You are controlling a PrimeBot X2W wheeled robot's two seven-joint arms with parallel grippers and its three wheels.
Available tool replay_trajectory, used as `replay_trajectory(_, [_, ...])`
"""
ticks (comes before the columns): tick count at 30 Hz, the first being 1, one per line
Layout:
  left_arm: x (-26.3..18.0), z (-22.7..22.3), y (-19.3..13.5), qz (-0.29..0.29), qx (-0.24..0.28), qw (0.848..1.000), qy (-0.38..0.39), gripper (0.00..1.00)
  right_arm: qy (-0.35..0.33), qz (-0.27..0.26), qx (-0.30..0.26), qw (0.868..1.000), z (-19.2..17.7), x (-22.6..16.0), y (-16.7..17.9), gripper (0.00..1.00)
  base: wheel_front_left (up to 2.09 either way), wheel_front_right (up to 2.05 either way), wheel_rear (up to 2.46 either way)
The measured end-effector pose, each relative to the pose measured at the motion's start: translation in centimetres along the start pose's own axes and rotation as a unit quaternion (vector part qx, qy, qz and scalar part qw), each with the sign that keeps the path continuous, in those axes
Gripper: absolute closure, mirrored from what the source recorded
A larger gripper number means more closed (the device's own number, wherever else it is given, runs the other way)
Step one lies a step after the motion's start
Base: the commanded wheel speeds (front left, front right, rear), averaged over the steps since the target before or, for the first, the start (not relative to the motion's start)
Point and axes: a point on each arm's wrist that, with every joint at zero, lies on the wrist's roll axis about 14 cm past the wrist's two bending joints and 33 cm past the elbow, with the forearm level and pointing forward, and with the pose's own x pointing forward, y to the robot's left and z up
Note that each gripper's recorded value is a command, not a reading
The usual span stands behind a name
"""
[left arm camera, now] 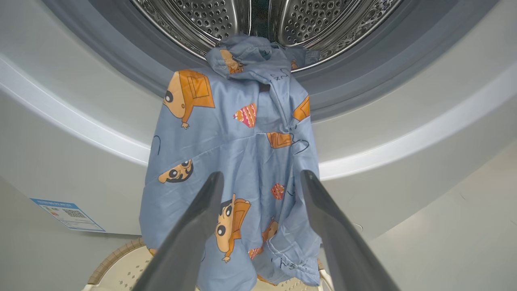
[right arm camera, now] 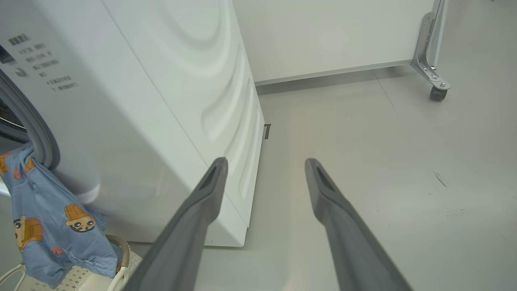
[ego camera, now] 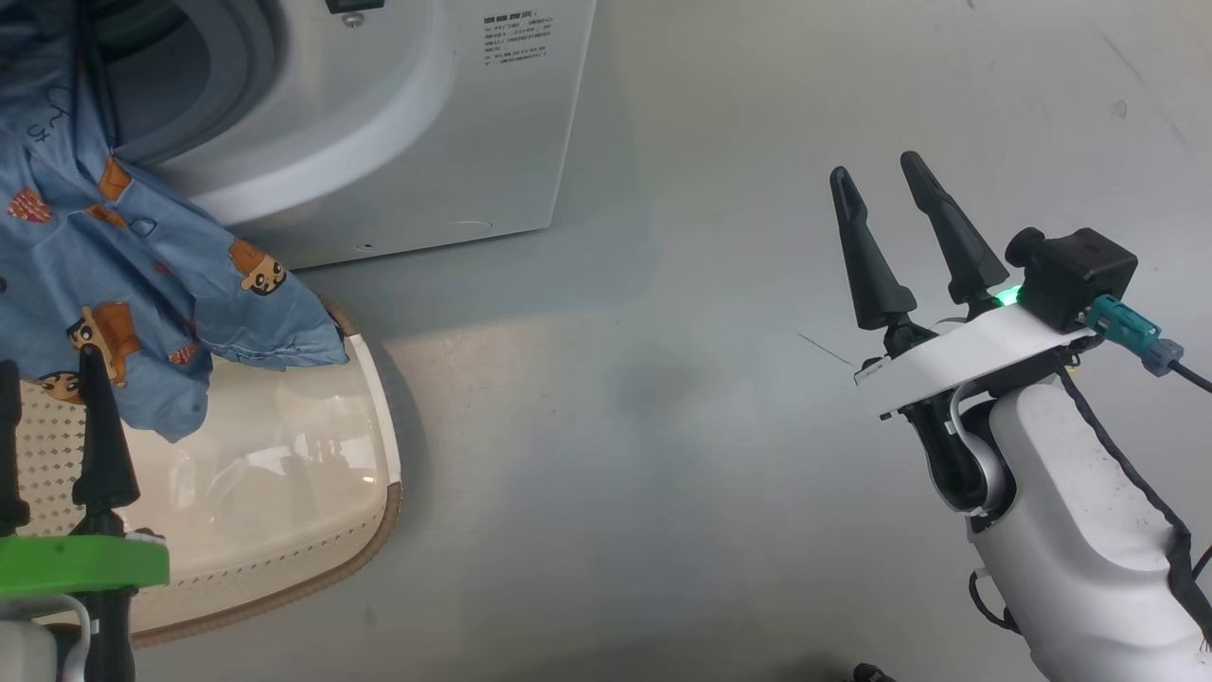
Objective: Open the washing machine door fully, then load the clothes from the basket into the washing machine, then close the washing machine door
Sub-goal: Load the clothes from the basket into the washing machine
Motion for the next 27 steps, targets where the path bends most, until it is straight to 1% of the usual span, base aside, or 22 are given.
replay_trajectory(8, [-0.2,-2.5,0.4,-0.003,-0.001,0.999,0.044,0.0,0.002,-0.006,0.003,1.0,-0.1,-0.2,-0.3,0.0,0.0,0.0,0.0])
replay_trajectory(12, [-0.2,-3.9,0.7,0.006,-0.024,0.997,0.07,0.0,0.003,-0.009,0.003,1.0,-0.2,-0.3,-0.5,0.0,0.0,0.0,0.0])
replay_trajectory(15, [-0.2,-4.8,0.6,0.003,-0.027,0.996,0.089,0.0,0.004,-0.011,0.003,1.0,-0.3,-0.4,-0.6,0.0,0.0,0.0,0.0])
replay_trajectory(18, [0.6,-5.8,0.6,-0.001,-0.035,0.993,0.114,0.0,0.007,-0.014,0.003,1.0,-0.5,-0.4,-0.9,0.0,0.0,0.0,0.0])
replay_trajectory(27, [2.8,-7.2,0.8,-0.015,-0.024,0.988,0.153,0.0,0.016,-0.019,0.004,1.0,-1.3,-0.4,-1.3,0.0,0.0,0.0,0.0])
